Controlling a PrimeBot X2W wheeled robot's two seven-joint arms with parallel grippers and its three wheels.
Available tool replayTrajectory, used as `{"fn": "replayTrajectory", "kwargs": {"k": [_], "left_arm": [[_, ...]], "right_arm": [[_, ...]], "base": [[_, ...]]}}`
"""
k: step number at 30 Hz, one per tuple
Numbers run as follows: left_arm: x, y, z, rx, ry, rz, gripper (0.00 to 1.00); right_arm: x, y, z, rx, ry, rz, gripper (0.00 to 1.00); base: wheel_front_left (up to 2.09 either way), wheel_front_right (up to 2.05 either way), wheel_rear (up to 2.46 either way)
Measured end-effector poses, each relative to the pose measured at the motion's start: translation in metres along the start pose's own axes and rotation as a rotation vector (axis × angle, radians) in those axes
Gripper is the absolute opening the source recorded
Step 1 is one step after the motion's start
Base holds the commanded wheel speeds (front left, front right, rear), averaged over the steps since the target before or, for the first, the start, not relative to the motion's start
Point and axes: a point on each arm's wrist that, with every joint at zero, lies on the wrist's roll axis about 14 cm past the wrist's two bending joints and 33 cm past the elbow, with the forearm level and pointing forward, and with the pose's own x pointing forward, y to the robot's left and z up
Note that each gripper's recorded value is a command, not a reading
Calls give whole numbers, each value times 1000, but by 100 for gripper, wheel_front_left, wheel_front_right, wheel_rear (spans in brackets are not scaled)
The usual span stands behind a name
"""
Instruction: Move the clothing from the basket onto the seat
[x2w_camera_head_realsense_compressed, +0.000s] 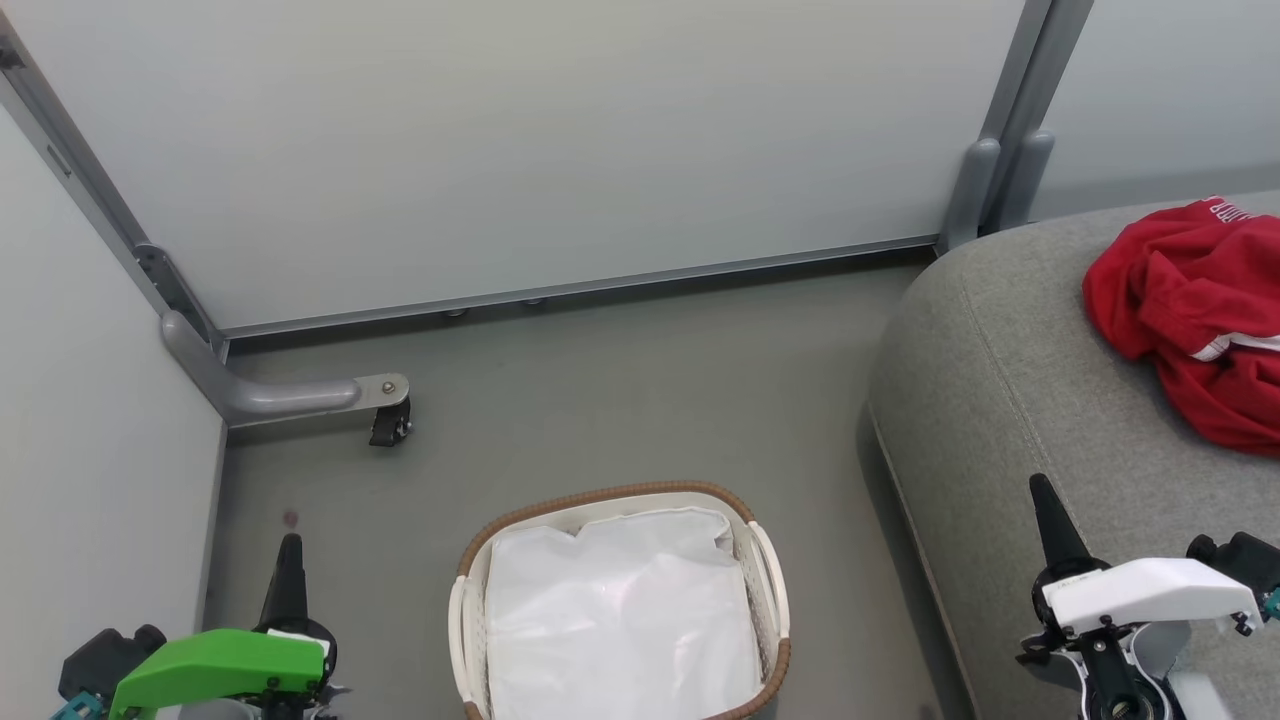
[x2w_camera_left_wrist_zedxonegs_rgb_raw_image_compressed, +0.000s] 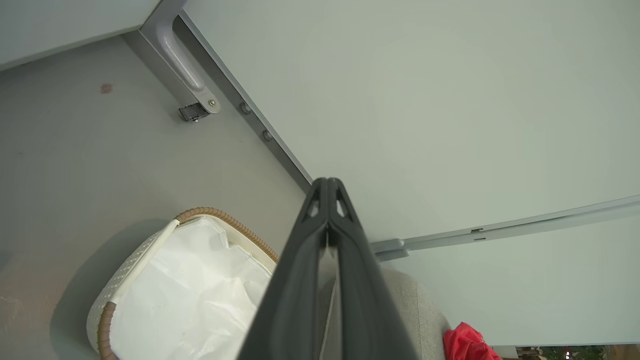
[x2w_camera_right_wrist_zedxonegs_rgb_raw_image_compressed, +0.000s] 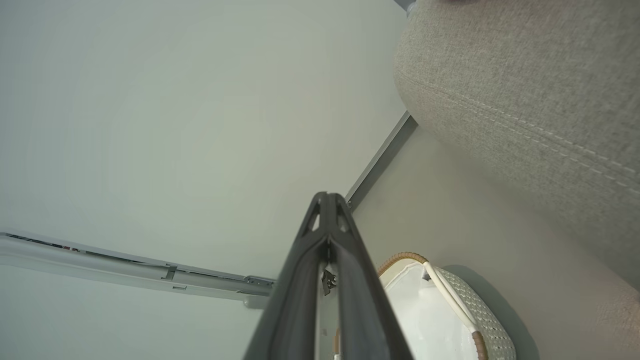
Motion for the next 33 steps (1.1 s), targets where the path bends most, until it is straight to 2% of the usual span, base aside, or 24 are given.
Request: {"fn": "replayTrajectory", "kwargs": {"k": [33], "left_arm": [[6,-25,17,-292,-13,-91,0]], "right_arm": [[2,12,7,315,7,47,0]], "base": [[0,0,0]]}}
